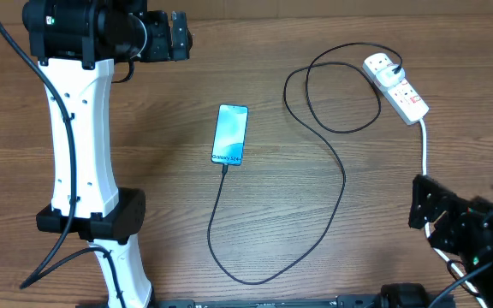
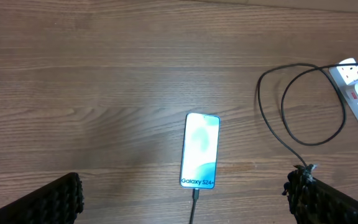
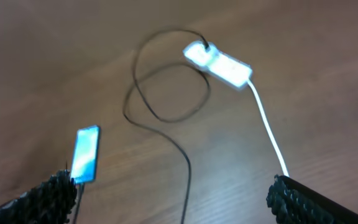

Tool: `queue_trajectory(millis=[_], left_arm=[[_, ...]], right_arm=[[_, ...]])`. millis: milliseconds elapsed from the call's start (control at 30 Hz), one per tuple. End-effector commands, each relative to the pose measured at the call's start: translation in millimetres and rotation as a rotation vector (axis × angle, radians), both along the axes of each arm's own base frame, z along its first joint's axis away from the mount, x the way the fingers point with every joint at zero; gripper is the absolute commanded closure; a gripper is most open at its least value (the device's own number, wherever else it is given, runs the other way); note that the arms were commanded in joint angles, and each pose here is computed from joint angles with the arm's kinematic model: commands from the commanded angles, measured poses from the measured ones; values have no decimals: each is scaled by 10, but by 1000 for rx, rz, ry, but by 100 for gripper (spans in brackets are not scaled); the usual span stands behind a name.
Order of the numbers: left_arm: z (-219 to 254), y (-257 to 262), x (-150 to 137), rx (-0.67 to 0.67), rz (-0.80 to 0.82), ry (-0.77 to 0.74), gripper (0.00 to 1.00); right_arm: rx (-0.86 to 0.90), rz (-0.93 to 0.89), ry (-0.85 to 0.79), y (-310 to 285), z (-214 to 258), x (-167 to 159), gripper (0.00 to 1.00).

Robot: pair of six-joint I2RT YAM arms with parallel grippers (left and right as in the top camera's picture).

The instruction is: Plug charger to phone and switch on socket

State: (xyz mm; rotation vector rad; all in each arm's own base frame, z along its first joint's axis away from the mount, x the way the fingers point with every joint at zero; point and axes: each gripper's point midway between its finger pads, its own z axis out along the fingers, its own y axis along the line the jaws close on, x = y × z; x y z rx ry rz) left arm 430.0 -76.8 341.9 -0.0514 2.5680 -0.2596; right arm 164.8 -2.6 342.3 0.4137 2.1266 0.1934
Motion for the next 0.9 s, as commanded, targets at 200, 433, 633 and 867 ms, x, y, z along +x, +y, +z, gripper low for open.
queue_trajectory(millis=[200,433,633,867], left_arm=[[-50,-21,11,2,4,15,0],[-50,-21,11,2,4,15,0],[-50,-21,11,2,4,15,0],[-50,-21,11,3,4,15,0]], right_arm=[[-86,226,-133,287,-371,261,0],[-136,378,-280,511,-687,417,0],[-146,371,-380,521,-922,529,0],[-154,364,-461,533,-1146,660,0]])
